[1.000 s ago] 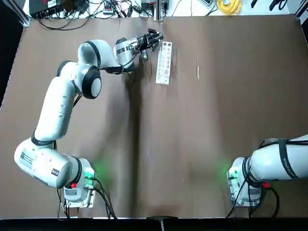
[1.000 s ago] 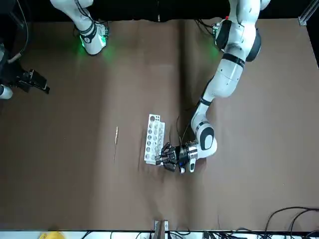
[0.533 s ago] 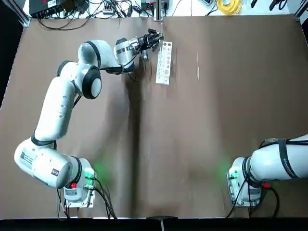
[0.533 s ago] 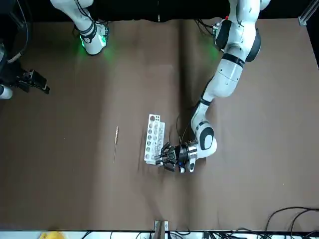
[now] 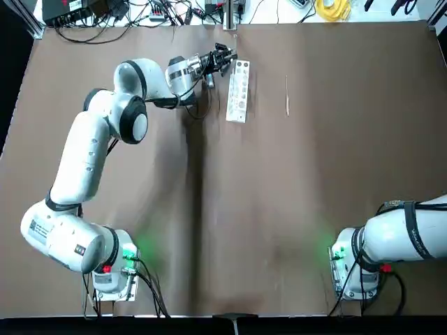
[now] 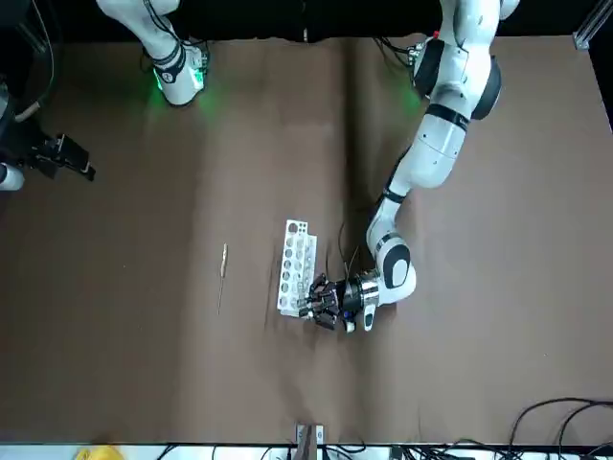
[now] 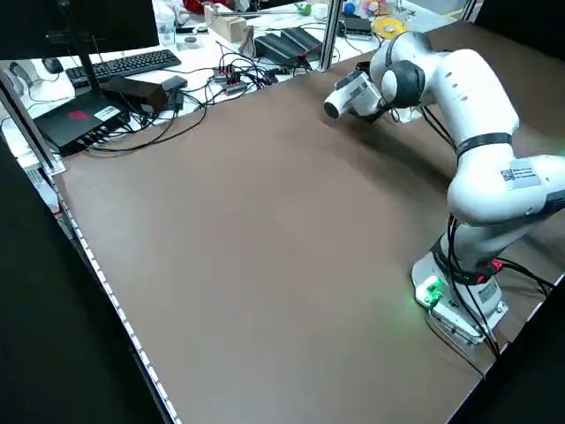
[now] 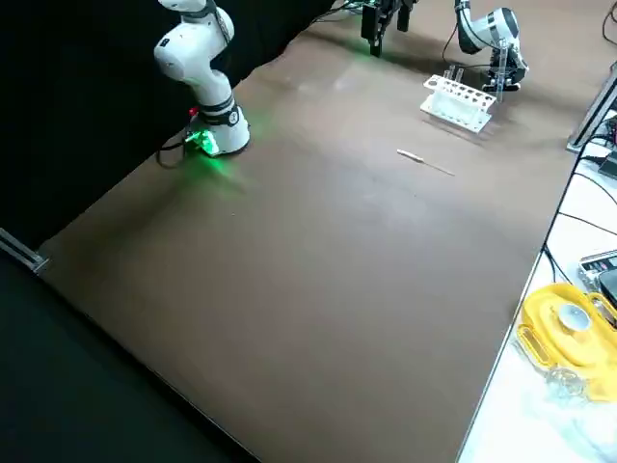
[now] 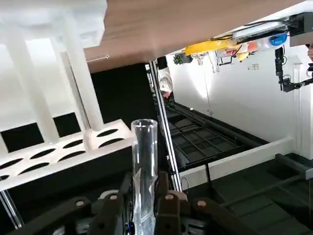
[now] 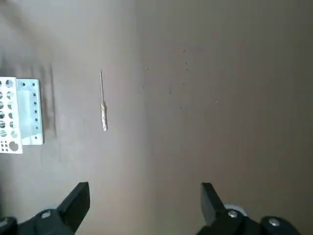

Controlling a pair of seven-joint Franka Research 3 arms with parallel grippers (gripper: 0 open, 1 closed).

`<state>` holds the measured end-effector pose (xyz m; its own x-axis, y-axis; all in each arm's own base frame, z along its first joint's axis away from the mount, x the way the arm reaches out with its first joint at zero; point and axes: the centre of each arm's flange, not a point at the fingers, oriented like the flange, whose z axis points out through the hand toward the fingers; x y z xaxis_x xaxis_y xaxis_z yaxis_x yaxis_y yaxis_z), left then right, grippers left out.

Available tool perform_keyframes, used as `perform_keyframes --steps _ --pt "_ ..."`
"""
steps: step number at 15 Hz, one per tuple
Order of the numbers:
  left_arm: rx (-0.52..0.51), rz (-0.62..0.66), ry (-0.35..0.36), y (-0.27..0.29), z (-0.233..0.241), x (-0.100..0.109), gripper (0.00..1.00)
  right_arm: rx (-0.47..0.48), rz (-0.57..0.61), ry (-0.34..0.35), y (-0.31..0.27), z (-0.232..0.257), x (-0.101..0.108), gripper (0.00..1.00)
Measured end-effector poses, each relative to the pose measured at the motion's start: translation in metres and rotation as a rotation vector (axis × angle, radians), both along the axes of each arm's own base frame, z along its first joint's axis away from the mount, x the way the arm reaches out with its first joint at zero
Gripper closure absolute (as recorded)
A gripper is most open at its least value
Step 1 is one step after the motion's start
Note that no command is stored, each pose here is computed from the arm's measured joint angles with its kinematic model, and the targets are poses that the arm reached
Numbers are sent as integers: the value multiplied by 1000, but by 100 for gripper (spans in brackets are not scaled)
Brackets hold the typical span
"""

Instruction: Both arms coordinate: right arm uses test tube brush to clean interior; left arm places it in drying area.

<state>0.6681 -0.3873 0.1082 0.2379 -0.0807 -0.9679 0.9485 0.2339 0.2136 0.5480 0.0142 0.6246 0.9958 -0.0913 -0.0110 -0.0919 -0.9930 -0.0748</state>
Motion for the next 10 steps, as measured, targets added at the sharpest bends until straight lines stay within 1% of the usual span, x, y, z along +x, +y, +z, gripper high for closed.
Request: perform_keyframes --steps 10 --pt "2 -2 -4 -2 -2 -2 77 0 -1 -7 0 1 1 0"
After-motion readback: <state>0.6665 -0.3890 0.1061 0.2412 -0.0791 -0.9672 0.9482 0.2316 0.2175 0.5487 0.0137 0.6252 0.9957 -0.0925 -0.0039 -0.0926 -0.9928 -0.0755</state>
